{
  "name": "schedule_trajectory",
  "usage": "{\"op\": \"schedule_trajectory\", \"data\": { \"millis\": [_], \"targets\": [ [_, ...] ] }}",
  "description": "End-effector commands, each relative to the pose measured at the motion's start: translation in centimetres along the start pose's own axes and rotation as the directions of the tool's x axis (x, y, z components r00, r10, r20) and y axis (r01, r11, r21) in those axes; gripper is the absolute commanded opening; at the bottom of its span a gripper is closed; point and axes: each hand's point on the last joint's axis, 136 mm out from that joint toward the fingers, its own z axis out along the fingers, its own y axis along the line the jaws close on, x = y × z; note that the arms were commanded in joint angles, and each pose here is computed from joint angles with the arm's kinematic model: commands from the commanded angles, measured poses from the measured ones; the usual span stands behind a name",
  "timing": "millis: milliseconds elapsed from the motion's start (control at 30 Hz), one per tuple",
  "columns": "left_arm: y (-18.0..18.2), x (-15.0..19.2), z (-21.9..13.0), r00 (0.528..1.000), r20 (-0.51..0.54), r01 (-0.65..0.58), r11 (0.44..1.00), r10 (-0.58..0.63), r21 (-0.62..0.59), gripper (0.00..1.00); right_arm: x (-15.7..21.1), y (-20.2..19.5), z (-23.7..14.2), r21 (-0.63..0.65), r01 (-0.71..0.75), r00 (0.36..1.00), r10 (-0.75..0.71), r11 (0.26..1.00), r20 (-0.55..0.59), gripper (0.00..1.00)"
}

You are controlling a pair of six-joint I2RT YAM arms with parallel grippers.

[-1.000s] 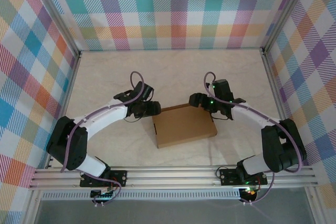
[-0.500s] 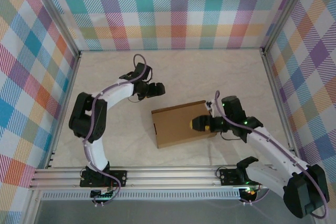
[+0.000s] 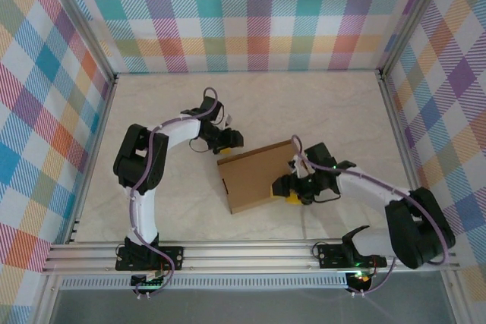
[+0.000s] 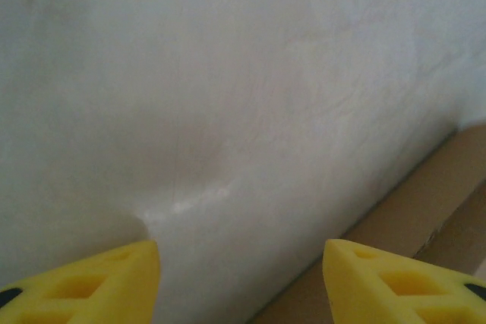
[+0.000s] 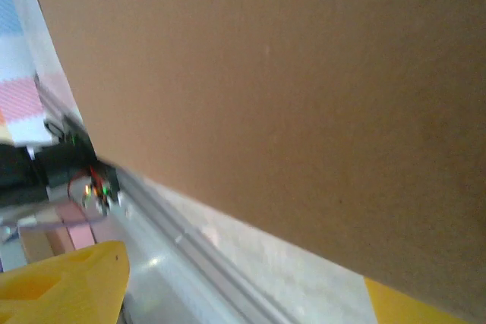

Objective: Fold the paper box

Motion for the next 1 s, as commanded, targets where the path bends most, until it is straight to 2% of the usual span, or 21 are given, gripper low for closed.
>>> {"op": "schedule_trajectory", "data": {
  "millis": [0, 267, 400, 533, 667, 800, 967],
  "targets": [
    [-1.1, 3.1, -0.7, 0.997, -0.073, 0.022, 0.999, -0.018, 0.05, 0.57, -6.1, 0.5, -1.1, 0.013, 0.025, 0.988, -0.027, 1.0, 0.153, 0.79],
    [-3.0, 4.2, -1.0, 0.999, -0.041, 0.029, 0.997, -0.026, 0.07, 0.56, -17.0, -0.5, -1.2, 0.038, 0.047, 0.97, -0.055, 0.998, 0.239, 0.78],
    [-3.1, 3.5, -0.8, 0.999, 0.012, 0.035, 0.999, -0.035, 0.026, 0.66, -21.1, -0.6, -1.7, 0.067, 0.052, 0.953, -0.069, 0.996, 0.296, 0.79],
    [-2.4, 3.5, -2.3, 0.997, 0.071, 0.031, 0.999, -0.029, -0.03, 0.76, -20.5, -1.6, -2.7, 0.139, 0.02, 0.943, -0.065, 0.99, 0.326, 0.84],
    [-3.6, 4.3, -3.0, 0.996, 0.074, 0.057, 0.998, -0.058, 0.015, 0.84, -17.9, -2.8, -2.9, 0.156, -0.024, 0.942, -0.03, 0.987, 0.334, 0.84],
    [-5.7, 5.7, -3.0, 0.994, 0.071, 0.082, 0.995, -0.087, 0.059, 0.84, -15.5, -3.3, -3.3, 0.155, -0.053, 0.94, -0.003, 0.987, 0.341, 0.84],
    [-6.5, 6.6, -2.0, 0.995, 0.06, 0.079, 0.995, -0.083, 0.064, 0.82, -14.7, -3.3, -3.2, 0.142, -0.053, 0.942, 0.002, 0.988, 0.336, 0.83]
  ]
}}
